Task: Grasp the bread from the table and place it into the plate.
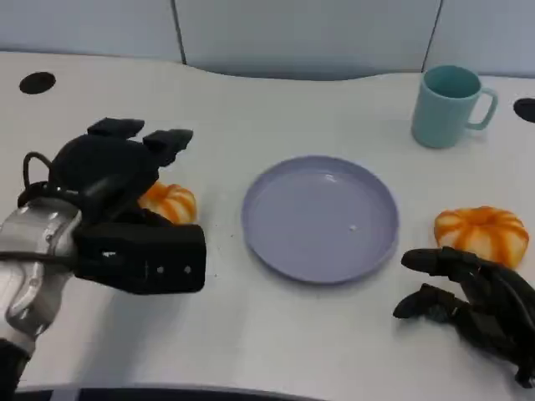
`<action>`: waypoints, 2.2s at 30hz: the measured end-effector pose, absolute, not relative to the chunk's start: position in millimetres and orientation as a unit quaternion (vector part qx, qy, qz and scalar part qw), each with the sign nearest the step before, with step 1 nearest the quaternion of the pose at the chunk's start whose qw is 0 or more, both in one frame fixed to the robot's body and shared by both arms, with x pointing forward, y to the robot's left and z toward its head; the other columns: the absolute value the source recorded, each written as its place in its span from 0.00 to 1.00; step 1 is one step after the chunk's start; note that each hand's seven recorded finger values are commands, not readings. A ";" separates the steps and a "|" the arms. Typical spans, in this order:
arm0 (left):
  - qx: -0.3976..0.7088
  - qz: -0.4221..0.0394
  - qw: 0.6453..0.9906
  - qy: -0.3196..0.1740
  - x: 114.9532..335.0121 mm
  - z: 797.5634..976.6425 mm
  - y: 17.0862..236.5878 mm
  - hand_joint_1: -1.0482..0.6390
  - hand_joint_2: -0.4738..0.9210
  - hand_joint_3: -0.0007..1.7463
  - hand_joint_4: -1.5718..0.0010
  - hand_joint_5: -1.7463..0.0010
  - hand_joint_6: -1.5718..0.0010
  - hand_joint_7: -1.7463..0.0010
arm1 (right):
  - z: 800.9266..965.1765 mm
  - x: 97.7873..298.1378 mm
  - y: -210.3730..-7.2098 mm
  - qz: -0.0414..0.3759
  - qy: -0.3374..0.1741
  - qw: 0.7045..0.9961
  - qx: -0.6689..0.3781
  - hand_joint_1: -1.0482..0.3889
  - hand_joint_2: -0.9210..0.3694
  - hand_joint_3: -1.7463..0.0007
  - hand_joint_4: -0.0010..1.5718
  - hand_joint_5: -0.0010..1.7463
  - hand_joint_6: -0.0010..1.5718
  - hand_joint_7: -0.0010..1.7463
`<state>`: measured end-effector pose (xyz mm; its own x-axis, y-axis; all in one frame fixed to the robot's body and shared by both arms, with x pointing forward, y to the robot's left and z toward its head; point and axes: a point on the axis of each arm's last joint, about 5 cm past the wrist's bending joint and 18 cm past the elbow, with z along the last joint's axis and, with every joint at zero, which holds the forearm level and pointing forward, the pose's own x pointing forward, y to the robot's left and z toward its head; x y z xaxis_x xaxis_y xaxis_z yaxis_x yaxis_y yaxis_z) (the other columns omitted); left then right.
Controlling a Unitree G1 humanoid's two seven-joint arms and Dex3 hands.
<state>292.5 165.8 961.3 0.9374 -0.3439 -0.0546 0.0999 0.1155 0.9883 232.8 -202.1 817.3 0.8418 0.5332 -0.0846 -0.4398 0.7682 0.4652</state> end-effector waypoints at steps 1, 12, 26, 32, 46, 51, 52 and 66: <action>0.655 -0.152 0.736 -0.080 295.6 961.8 164.5 0.23 0.96 0.00 1.00 0.93 0.90 1.00 | 817.3 232.7 -202.2 0.260 0.106 0.934 0.219 0.45 0.00 0.98 0.46 0.62 0.54 0.29; 0.672 -0.187 0.715 0.055 329.7 961.3 148.2 0.22 0.91 0.00 0.98 0.93 0.88 0.99 | 817.3 232.1 -202.3 0.263 0.104 0.934 0.219 0.46 0.00 0.97 0.46 0.62 0.53 0.29; 0.675 -0.204 0.699 0.121 340.6 930.4 147.4 0.22 0.90 0.00 1.00 0.92 0.88 1.00 | 817.0 231.4 -202.6 0.264 0.102 0.932 0.227 0.46 0.00 0.97 0.46 0.62 0.54 0.29; 0.685 -0.206 0.687 0.126 341.4 927.6 141.4 0.21 0.91 0.00 0.99 0.92 0.88 1.00 | 817.0 231.4 -202.6 0.264 0.102 0.932 0.226 0.47 0.00 0.97 0.46 0.62 0.53 0.29; 0.692 -0.207 0.682 0.114 336.2 915.4 133.8 0.29 0.87 0.00 0.98 0.95 0.88 0.99 | 816.6 230.3 -203.3 0.268 0.100 0.931 0.227 0.47 0.00 0.98 0.46 0.62 0.53 0.29; 0.693 -0.206 0.683 0.103 334.2 911.8 125.6 0.31 0.86 0.00 0.96 0.95 0.87 0.99 | 816.5 228.1 -204.2 0.265 0.099 0.933 0.224 0.48 0.00 0.98 0.46 0.62 0.53 0.29; 0.693 -0.208 0.683 0.101 333.8 911.3 123.8 0.31 0.86 0.00 0.93 0.94 0.86 0.99 | 816.5 227.8 -204.3 0.265 0.099 0.933 0.224 0.49 0.00 0.97 0.45 0.61 0.53 0.29; 0.711 -0.202 0.668 0.085 329.3 903.7 115.6 0.40 0.88 0.01 0.83 0.91 0.77 0.98 | 815.3 226.1 -205.2 0.270 0.096 0.930 0.229 0.45 0.00 0.97 0.45 0.61 0.53 0.29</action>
<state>329.3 115.6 903.7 0.9042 -0.1488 -0.4003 0.3904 -0.0923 0.9160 226.1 -205.2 815.3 0.8357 0.5464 -0.0559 -0.4581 0.7495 0.4780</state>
